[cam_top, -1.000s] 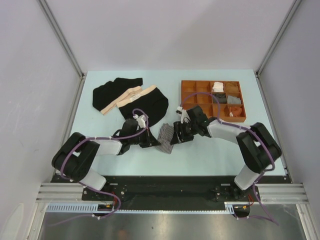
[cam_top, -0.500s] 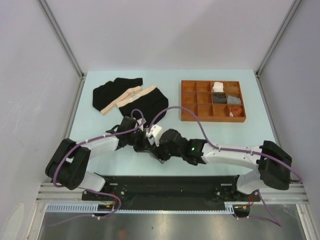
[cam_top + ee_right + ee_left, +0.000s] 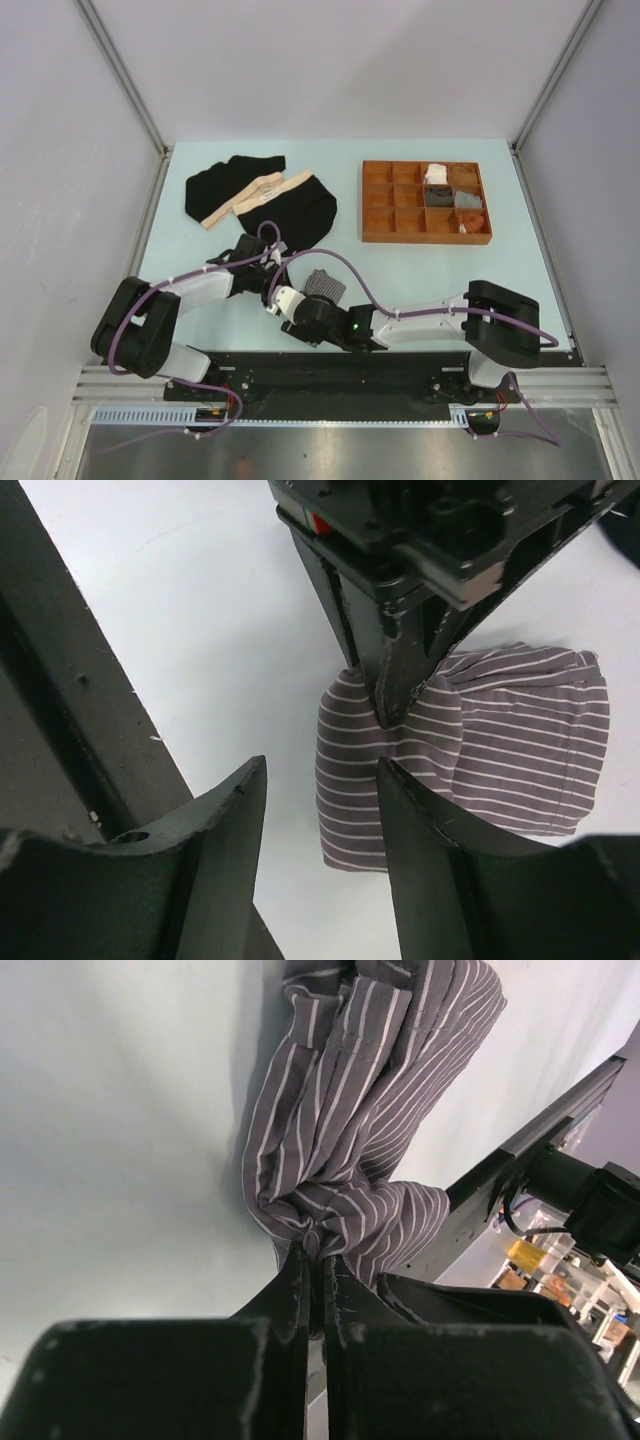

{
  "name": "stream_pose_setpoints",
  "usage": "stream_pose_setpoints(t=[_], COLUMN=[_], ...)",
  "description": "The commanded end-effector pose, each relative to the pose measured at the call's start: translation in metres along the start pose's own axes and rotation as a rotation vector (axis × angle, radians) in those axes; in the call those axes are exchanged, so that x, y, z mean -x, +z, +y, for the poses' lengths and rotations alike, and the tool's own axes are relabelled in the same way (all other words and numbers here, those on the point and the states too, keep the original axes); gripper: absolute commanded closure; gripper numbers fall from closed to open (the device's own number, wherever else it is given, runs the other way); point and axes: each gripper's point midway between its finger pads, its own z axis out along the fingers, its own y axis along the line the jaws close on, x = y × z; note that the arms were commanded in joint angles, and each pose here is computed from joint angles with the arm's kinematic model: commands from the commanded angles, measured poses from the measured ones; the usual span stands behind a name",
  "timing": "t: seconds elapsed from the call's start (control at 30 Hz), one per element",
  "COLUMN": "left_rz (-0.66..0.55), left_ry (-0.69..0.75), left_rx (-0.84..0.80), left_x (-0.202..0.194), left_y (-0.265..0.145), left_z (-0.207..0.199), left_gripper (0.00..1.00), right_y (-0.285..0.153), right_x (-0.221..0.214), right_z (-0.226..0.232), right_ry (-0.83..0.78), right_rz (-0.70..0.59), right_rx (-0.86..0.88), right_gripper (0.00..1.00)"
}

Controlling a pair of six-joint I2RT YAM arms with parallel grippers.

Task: Roll the underwear
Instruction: Roll the underwear to the center of the board.

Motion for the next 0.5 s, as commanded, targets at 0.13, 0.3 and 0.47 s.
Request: stream_pose_setpoints(t=[0.13, 0.3, 0.47], left_rz=[0.021, 0.039, 0.041], left_ry=[-0.013, -0.038, -0.041], left_rx=[-0.075, -0.114, -0.133], left_x=[0.003, 0.002, 0.001], left_y=[-0.009, -0.011, -0.013], left_z=[-0.014, -0.019, -0.022], left_gripper=[1.0, 1.0, 1.0], right_y=[0.015, 0.024, 0.033], right_x=[-0.016, -0.035, -0.053], right_z=[-0.009, -0.016, -0.028], right_ry=[-0.023, -0.026, 0.019], right_rz=[0.02, 0.066, 0.104], right_rx=[-0.139, -0.197, -0.274], right_gripper=[0.49, 0.49, 0.64])
